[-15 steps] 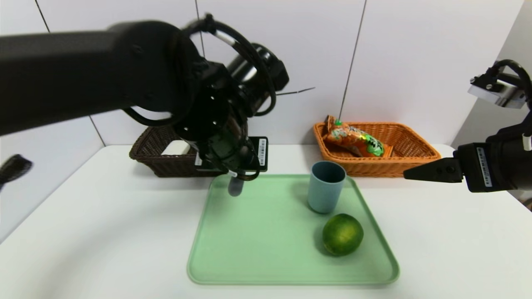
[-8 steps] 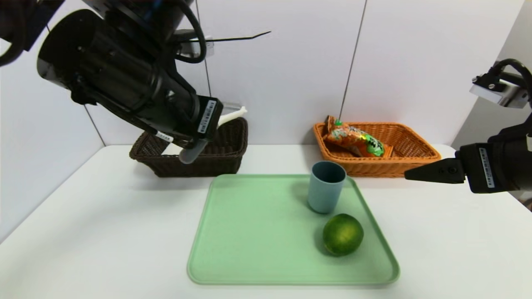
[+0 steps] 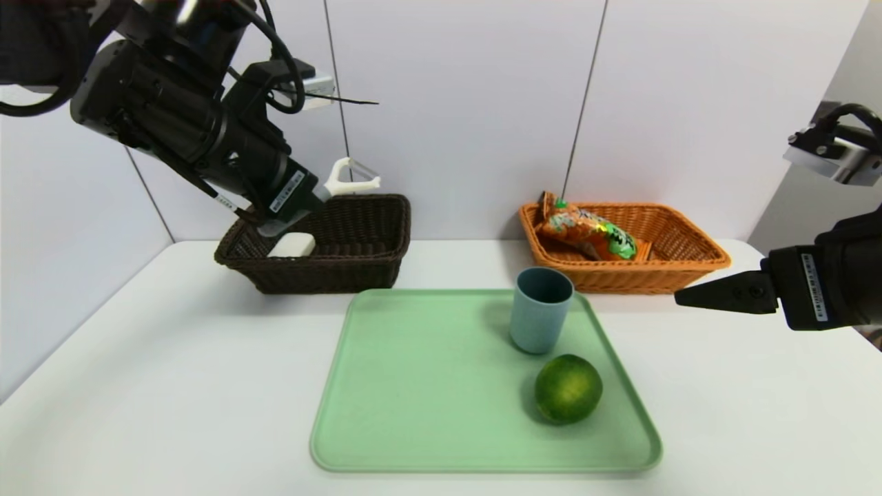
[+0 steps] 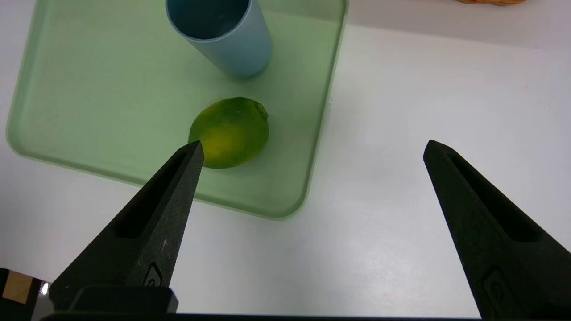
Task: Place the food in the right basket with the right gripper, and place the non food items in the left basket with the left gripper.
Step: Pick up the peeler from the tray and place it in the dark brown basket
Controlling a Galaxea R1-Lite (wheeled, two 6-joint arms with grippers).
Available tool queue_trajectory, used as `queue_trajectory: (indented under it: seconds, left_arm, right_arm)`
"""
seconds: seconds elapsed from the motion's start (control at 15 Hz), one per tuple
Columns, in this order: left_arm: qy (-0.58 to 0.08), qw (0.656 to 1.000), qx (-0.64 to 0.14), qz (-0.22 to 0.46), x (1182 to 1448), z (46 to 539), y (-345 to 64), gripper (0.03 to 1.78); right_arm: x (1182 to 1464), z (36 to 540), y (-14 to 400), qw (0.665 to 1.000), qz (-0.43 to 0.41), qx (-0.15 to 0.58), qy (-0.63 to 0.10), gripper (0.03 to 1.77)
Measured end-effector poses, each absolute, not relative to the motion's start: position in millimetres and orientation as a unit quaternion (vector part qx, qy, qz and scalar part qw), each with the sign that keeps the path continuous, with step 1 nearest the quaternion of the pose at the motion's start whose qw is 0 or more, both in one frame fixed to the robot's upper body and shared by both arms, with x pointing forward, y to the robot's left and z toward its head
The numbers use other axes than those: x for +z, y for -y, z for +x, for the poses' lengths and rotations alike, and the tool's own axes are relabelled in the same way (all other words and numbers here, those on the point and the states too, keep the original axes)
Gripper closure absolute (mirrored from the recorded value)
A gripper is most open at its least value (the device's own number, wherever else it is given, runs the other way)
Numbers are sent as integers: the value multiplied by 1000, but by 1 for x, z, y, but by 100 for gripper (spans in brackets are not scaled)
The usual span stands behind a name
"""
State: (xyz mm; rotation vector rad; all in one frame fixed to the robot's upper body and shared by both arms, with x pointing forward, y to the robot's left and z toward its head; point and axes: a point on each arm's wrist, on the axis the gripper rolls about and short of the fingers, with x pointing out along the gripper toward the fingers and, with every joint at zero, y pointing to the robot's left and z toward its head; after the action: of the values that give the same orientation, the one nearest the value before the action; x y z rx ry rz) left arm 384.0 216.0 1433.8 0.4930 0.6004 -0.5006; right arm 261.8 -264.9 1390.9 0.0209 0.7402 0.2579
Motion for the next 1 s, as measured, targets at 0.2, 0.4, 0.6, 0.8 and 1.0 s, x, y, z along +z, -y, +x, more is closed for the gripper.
queue_trajectory:
  seconds: [0.2, 0.4, 0.6, 0.8, 1.0]
  left_arm:
    - [-265, 878, -255, 308, 1421, 411, -224, 155]
    - [-243, 863, -260, 359, 1406, 436, -222, 155]
    - [-242, 843, -235, 418, 1387, 459, -222, 155]
    - [-240, 846, -208, 428, 1369, 482, -220, 155]
    - [-258, 840, -212, 428, 1350, 495, -217, 155]
  right_arm:
    - [1389, 259, 266, 924, 9, 124, -362, 10]
    - [1388, 255, 268, 924, 9, 124, -361, 10]
    - [1388, 254, 269, 924, 9, 122, -361, 10]
    - [1388, 253, 269, 924, 10, 123, -361, 10]
    - [1388, 252, 269, 925, 12, 122, -361, 10]
